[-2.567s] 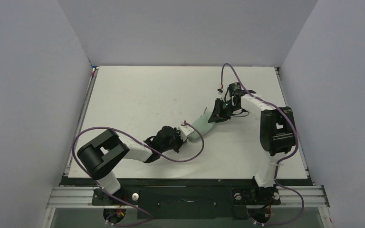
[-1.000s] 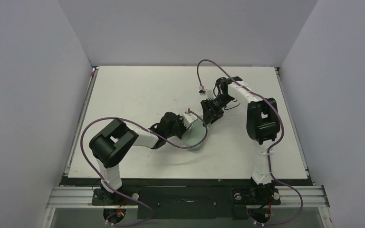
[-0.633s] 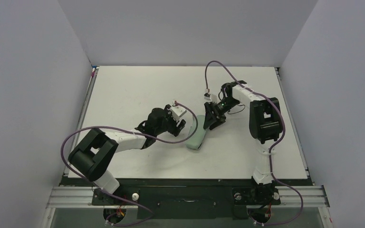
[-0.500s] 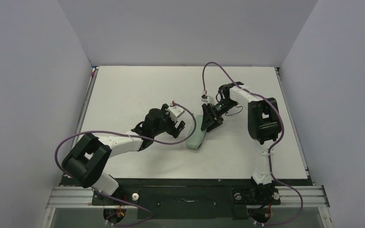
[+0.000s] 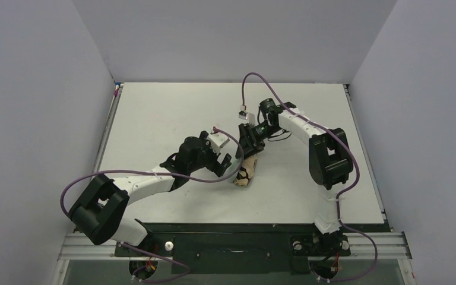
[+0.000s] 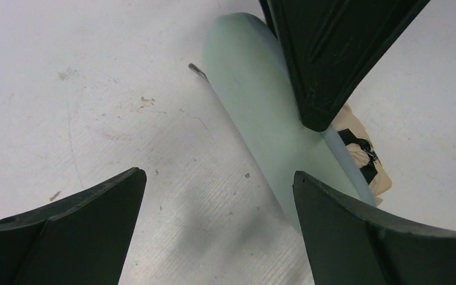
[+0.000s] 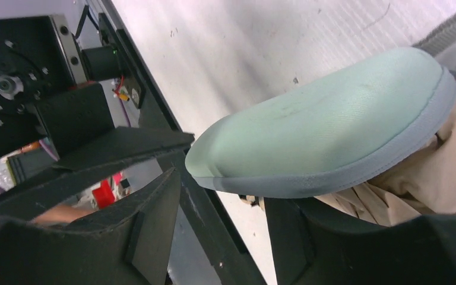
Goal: Open the umbrella
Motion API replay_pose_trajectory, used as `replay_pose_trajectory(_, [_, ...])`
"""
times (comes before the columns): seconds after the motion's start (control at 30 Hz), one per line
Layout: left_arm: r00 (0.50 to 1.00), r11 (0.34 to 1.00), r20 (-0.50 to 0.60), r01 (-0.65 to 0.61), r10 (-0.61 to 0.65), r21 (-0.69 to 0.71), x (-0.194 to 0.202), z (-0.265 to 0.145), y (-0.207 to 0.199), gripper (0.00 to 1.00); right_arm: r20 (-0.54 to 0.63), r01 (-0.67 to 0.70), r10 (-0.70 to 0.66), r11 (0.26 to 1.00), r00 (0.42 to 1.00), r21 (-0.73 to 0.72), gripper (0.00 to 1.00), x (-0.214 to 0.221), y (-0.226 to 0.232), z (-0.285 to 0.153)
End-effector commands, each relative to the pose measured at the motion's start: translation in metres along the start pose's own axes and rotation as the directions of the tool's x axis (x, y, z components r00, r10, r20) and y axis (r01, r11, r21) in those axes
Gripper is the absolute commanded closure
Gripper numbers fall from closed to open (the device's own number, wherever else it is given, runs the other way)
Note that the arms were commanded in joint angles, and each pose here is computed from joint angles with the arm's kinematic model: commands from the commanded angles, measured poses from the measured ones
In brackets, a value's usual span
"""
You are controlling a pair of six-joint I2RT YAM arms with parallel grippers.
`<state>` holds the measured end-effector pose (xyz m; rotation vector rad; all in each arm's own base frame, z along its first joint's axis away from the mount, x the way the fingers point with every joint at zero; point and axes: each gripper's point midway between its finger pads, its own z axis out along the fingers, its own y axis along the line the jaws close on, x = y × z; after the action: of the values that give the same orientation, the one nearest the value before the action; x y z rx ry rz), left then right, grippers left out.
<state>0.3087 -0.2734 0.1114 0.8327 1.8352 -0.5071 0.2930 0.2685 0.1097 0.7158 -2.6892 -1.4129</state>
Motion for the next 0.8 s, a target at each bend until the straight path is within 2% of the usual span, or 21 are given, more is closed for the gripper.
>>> replay_pose_trajectory(0.0, [0.997, 0.998, 0.044, 0.059, -0.06, 0.027, -0.025, -0.003, -0.011, 0.04, 0.185, 0.023, -0.028, 0.999, 0.982, 0.025, 0.5, -0.036, 0.02, -0.001])
replay_pose_trajectory(0.17, [0.992, 0.992, 0.034, 0.122, -0.123, 0.037, -0.024, -0.002, -0.023, 0.03, 0.299, 0.021, -0.024, 1.0, 0.954, 0.015, 0.51, -0.064, 0.028, 0.003])
replay_pose_trajectory(0.33, [0.985, 0.985, 0.019, 0.17, -0.171, 0.014, -0.021, 0.002, -0.021, 0.03, 0.325, 0.02, -0.022, 1.0, 0.946, 0.01, 0.52, -0.071, 0.036, 0.009])
replay_pose_trajectory(0.57, [0.978, 0.98, 0.066, 0.198, -0.199, 0.018, -0.039, 0.002, -0.025, 0.03, 0.376, -0.003, 0.004, 1.0, 0.927, -0.003, 0.52, -0.082, 0.041, 0.009])
replay_pose_trajectory(0.63, [0.979, 0.982, 0.074, 0.189, -0.189, 0.002, -0.045, 0.0, -0.027, 0.0, 0.378, -0.006, 0.007, 1.0, 0.926, -0.004, 0.52, -0.082, 0.043, 0.011])
replay_pose_trajectory(0.77, [0.978, 0.978, 0.068, 0.202, -0.198, -0.053, -0.046, 0.003, -0.028, 0.03, 0.382, -0.032, 0.039, 0.999, 0.923, -0.026, 0.52, -0.078, 0.044, 0.017])
